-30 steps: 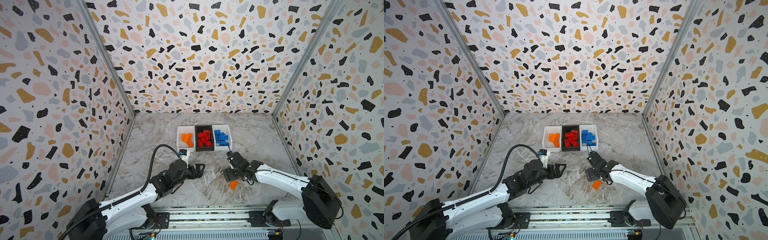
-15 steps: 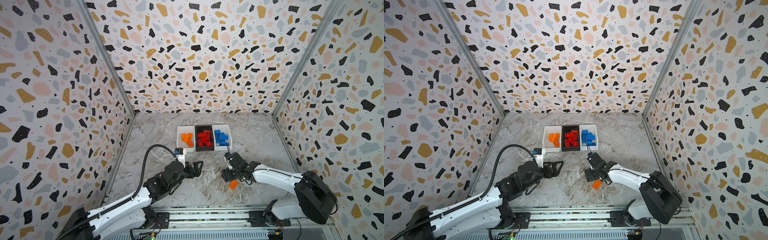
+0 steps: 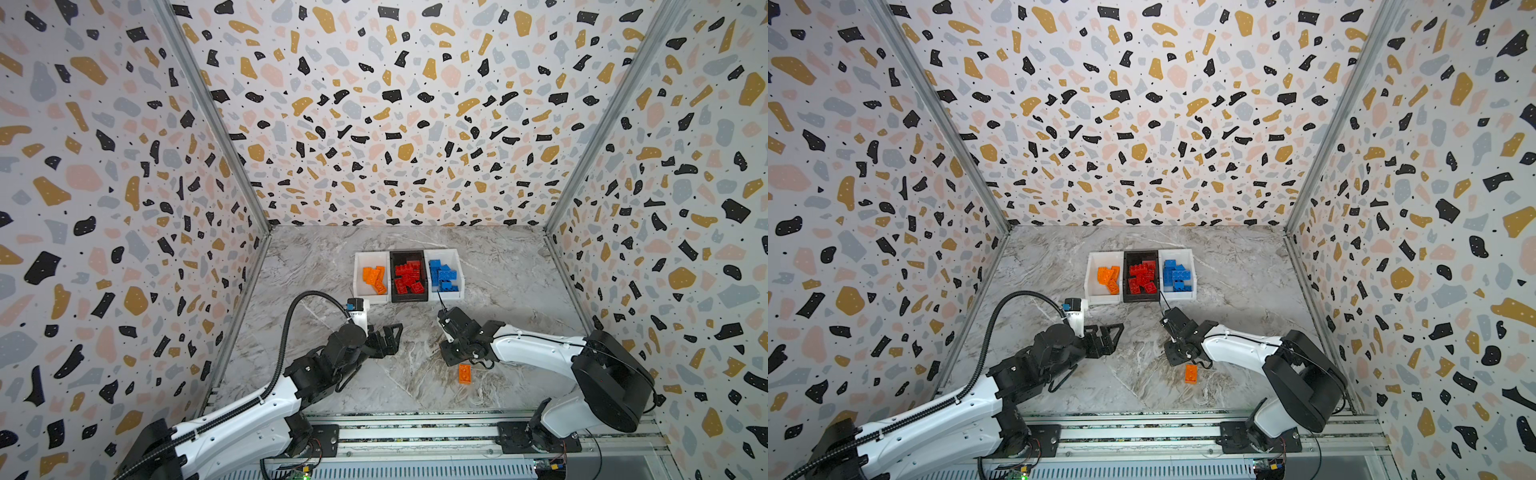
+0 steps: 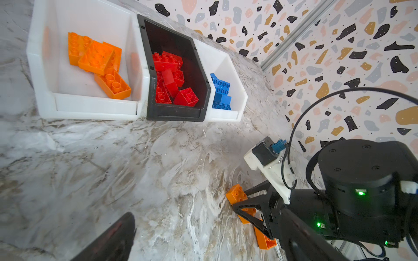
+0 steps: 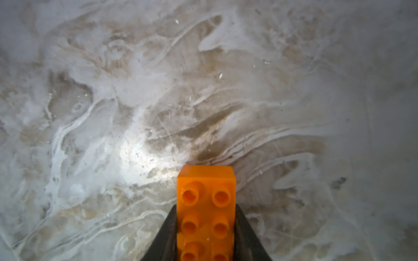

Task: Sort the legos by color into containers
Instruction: 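Carry the orange 2x4 brick into the white bin and open the right gripper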

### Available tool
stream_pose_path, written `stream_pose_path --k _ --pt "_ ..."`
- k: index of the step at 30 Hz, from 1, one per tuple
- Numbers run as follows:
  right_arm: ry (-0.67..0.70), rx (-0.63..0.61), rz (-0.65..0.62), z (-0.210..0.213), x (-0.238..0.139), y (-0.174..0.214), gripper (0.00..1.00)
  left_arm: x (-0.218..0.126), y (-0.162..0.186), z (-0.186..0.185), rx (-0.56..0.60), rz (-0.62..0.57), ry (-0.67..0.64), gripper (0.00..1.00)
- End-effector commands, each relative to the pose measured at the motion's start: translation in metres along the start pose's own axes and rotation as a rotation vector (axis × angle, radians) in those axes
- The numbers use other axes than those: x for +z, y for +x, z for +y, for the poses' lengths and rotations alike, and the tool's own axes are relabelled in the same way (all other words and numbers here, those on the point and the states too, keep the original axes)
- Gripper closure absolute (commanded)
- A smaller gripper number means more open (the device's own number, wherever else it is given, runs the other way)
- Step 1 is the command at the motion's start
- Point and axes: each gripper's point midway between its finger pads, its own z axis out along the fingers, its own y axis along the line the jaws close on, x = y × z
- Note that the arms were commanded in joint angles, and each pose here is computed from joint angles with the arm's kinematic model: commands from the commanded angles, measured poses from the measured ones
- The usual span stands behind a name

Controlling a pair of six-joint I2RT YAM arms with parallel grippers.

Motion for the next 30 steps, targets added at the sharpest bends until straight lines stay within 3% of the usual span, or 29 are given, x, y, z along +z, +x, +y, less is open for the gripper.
stream_pose_path --k 1,10,17,23,30 --pt "0.001 0.002 -0.078 0.009 -0.025 -0.035 0.70 -0.005 0.002 0.012 0.020 -0.017 -0.042 0.00" --pt "-0.178 -0.102 -0.325 0.075 -0.068 -0.173 0.69 -0.028 0.001 0.042 -0.008 -0.077 -0.132 0.00" --pt "-0.200 -0.167 -0.359 0.106 -0.038 -0.265 0.68 -0.043 -0.004 0.054 -0.027 -0.113 -0.173 0.00" --pt "-0.220 -0.208 -0.358 0.124 -0.011 -0.309 0.66 -0.054 -0.007 0.062 -0.043 -0.142 -0.198 0.00" --pt "-0.253 -0.220 -0.374 0.134 -0.016 -0.323 0.38 -0.056 -0.011 0.063 -0.044 -0.155 -0.210 0.00"
